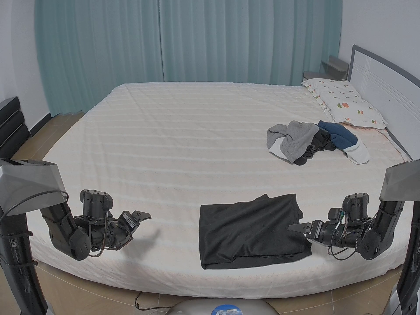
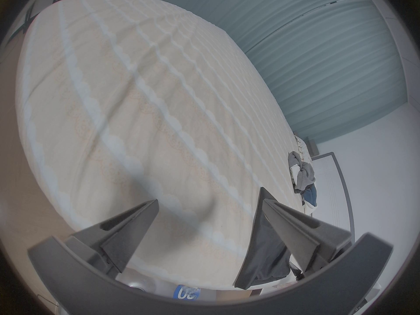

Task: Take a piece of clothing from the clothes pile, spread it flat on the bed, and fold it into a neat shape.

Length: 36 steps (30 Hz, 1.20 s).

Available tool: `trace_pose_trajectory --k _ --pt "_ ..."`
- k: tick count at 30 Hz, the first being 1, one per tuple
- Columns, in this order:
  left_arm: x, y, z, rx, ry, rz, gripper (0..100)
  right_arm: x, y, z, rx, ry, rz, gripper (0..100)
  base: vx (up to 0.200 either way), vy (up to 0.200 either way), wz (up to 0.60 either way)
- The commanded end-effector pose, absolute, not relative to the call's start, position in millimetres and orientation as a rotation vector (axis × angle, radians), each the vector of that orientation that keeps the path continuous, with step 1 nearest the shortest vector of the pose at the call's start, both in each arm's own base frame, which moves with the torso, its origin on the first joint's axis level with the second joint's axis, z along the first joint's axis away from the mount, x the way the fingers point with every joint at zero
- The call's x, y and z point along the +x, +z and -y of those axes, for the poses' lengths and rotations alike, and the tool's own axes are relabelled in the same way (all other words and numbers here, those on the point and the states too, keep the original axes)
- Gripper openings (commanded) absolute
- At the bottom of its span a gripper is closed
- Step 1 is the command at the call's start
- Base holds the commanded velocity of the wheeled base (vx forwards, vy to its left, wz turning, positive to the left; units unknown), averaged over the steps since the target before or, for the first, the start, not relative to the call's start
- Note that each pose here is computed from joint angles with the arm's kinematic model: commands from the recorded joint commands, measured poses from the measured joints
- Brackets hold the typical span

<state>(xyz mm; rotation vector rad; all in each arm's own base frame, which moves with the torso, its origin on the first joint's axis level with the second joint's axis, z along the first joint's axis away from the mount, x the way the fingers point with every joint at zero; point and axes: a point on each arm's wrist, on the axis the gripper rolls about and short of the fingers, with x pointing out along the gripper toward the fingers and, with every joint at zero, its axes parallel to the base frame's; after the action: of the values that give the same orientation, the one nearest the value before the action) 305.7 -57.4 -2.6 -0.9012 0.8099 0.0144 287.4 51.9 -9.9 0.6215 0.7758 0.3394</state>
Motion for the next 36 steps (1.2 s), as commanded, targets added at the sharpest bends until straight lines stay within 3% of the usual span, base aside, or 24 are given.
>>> trace_pose_trajectory --k 1,14,15,36 --pt "305.5 -3.1 57.2 -0.901 0.016 -0.811 100 284.3 -9.4 -53.4 0.609 0.351 -0.776 100 0.0 0.0 0.0" --pt "305.4 -3.1 57.7 -0.9 0.015 -0.812 100 280.2 -23.4 -58.1 0.581 0.357 -0.827 100 0.0 0.0 0.0" --pt "305.8 -2.8 57.3 -0.901 0.015 -0.81 100 280.1 -24.7 -58.0 0.579 0.357 -0.831 0 0.0 0.0 0.0" --pt "307.3 -2.0 57.6 -0.904 0.011 -0.805 100 266.0 -12.7 -33.7 0.444 0.296 -0.797 0 0.0 0.0 0.0"
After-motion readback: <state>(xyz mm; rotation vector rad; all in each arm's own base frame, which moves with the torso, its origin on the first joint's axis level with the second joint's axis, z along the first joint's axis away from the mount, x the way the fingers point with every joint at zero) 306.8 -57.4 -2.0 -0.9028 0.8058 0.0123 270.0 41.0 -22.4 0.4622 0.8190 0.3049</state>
